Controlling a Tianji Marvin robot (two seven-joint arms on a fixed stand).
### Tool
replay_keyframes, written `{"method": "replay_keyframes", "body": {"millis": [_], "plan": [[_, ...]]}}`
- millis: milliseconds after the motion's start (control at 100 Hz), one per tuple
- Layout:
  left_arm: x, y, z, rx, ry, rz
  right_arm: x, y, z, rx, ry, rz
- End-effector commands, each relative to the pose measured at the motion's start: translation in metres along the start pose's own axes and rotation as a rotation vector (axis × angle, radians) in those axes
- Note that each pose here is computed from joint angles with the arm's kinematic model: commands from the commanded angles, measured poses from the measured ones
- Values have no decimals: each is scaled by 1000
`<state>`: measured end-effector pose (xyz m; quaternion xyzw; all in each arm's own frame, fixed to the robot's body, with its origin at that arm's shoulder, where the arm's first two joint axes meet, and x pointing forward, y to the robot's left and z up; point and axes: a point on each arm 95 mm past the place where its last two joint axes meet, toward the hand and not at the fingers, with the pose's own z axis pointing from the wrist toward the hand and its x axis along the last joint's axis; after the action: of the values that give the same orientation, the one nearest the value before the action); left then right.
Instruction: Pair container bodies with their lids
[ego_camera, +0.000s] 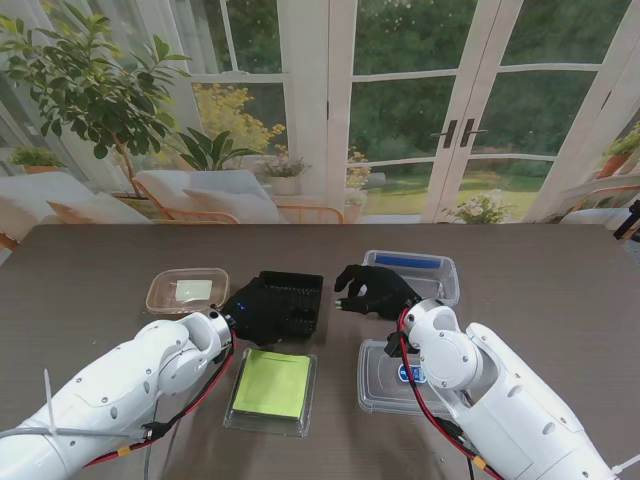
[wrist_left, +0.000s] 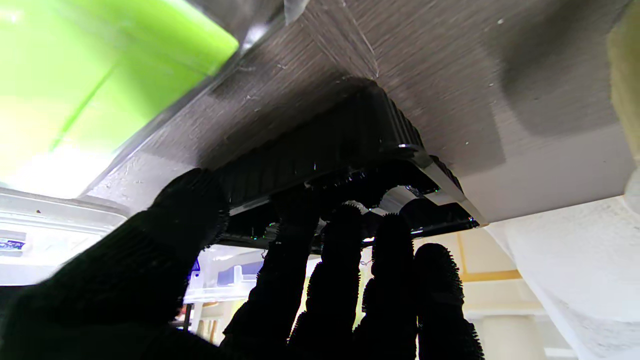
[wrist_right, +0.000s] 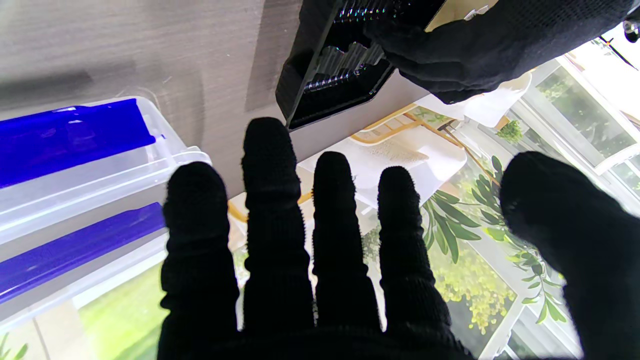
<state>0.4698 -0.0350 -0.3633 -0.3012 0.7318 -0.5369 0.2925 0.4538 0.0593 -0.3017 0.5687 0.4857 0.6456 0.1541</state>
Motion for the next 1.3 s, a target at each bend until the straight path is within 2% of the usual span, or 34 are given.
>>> {"method": "replay_keyframes", "body": {"millis": [0, 170, 290, 410, 640, 920, 1170, 1290], "plan": [[-1, -5, -1, -4, 5, 2, 1, -4, 0, 20, 4, 2], [-4, -14, -8, 13, 0, -35, 2, -4, 0, 19, 6, 5], [-4, -22, -21, 41, -15, -88, 3, -5, -2, 10, 5, 23], [0, -27, -38, 71, -46, -206, 8, -9, -6, -9, -5, 72], [10, -26, -74, 104, -106, -442, 24, -23, -16, -44, -20, 172], [27, -12, -102, 139, -154, -767, 48, -52, -33, -52, -50, 309], [39, 8, -127, 130, -205, -978, 53, -79, -42, -41, -109, 407], [45, 17, -141, 131, -233, -1046, 54, -90, -48, -44, -139, 452]]}}
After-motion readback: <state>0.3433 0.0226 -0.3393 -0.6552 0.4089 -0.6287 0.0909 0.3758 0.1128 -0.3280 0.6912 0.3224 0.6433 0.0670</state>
